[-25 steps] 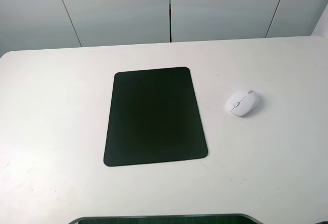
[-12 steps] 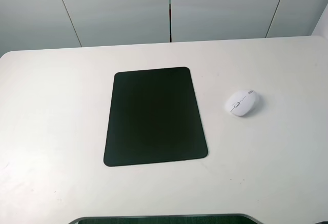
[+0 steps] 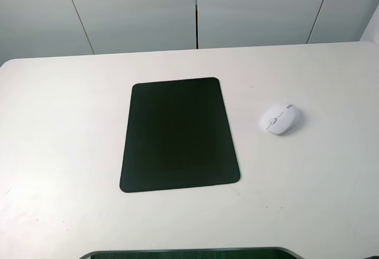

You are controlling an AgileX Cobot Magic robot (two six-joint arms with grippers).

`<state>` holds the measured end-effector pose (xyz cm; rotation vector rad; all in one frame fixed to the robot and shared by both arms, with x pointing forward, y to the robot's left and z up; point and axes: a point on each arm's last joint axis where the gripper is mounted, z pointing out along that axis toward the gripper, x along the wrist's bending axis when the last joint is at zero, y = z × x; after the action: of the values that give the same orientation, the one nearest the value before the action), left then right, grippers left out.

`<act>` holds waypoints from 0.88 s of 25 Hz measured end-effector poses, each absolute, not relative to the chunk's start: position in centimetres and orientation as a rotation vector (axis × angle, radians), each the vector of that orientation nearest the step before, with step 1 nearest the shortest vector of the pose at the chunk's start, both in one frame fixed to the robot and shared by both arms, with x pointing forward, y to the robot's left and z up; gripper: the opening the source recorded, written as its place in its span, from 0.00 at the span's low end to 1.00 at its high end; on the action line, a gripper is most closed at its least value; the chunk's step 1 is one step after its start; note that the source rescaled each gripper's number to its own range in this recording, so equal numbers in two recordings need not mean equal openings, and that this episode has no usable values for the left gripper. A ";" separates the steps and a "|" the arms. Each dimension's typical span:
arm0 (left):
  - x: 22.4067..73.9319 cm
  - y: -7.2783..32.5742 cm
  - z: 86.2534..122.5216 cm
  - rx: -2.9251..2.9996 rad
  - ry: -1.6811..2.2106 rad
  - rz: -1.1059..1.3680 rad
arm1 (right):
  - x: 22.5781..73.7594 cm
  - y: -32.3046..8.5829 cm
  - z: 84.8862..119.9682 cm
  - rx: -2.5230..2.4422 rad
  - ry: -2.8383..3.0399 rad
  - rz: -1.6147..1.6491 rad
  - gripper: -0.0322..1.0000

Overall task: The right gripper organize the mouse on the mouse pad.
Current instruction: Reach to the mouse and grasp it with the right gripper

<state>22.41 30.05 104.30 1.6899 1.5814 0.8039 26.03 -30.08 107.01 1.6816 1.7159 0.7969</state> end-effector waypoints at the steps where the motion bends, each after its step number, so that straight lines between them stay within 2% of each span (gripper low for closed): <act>1: 22.4 30.1 104.3 1.690 1.581 0.804 | 27.0 -30.0 107.7 1.703 1.739 0.771 1.00; 5: 22.4 30.1 104.3 1.690 1.581 0.804 | 31.5 -29.9 110.1 1.743 1.816 0.660 1.00; 9: 22.4 30.1 104.3 1.690 1.581 0.804 | 36.6 -29.6 110.3 1.718 1.955 0.546 1.00; 15: 22.4 30.1 104.3 1.690 1.581 0.804 | 43.0 -28.0 107.6 1.699 2.247 0.443 1.00; 22: 22.4 30.1 104.3 1.690 1.581 0.804 | 47.4 -25.0 103.9 1.776 2.355 0.400 1.00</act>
<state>22.41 30.05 104.30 1.6899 1.5814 0.8039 47.41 -25.03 103.85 1.7761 2.3553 0.3998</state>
